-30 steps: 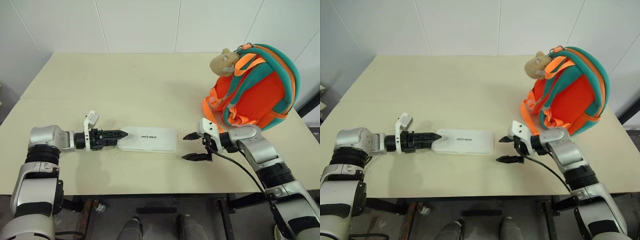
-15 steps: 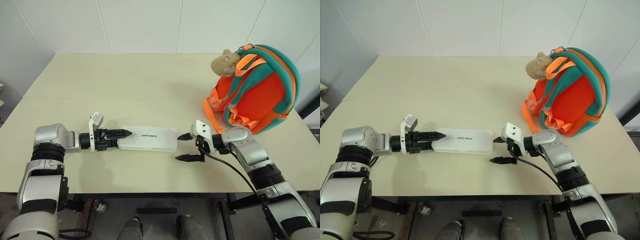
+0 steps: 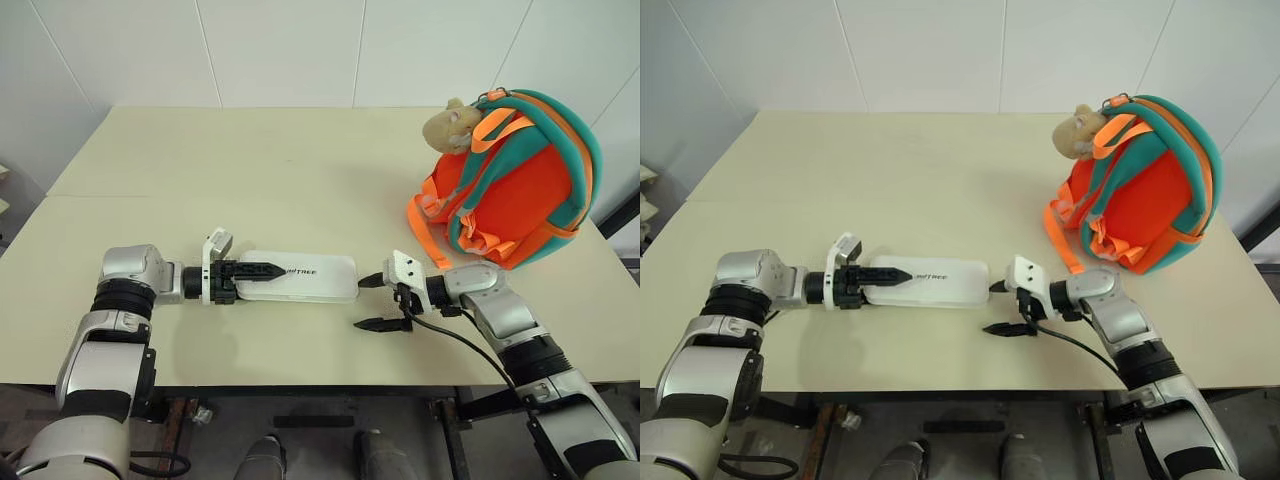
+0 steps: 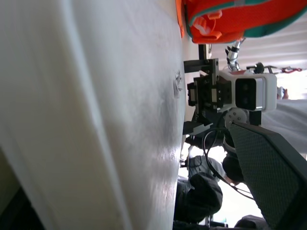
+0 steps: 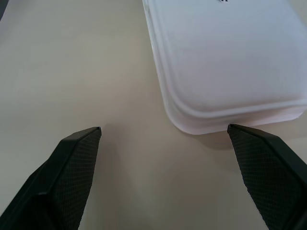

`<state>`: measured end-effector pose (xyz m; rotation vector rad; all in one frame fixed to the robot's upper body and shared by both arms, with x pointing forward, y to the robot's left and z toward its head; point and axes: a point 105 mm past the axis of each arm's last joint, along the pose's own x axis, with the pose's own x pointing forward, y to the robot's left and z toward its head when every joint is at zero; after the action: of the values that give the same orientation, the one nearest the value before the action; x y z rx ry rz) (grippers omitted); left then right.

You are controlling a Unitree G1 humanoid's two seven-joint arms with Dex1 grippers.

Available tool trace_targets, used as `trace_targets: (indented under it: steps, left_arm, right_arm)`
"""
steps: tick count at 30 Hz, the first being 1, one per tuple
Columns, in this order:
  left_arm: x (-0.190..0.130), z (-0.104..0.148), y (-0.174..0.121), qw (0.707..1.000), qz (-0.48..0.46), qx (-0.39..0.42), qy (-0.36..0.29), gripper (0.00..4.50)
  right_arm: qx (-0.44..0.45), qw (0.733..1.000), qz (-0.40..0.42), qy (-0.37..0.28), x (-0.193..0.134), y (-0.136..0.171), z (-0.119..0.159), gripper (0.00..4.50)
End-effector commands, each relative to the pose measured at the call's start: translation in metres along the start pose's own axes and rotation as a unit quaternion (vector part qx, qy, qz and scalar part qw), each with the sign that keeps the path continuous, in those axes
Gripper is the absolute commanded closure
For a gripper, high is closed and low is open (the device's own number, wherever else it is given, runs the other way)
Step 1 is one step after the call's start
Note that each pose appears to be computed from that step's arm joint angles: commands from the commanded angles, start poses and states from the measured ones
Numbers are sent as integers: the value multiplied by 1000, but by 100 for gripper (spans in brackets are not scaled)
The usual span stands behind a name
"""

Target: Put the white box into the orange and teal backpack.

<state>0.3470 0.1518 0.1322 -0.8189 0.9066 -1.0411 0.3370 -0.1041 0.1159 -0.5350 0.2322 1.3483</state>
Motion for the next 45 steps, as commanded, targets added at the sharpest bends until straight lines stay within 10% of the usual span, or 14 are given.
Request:
trace_targets:
  steps: [1,10,21,35,45]
  left_arm:
    - [4,5,-7,1000,-22,9,-2,55]
    - [9,11,-11,998,-54,22,-26,310]
    - [-10,13,-45,986,-127,98,-49,313]
    - [-51,19,-33,951,-45,252,-173,313]
    - [-62,9,-38,943,-40,247,-219,313]
  right_arm:
    - [-28,1000,-10,-10,-9,0,8,0]
    - [-24,999,-18,-13,-14,11,7,0]
    - [13,981,-189,-50,-64,-9,22,0]
    - [94,823,-559,23,-175,-79,19,0]
    - [176,788,-581,-99,-147,-136,43,0]
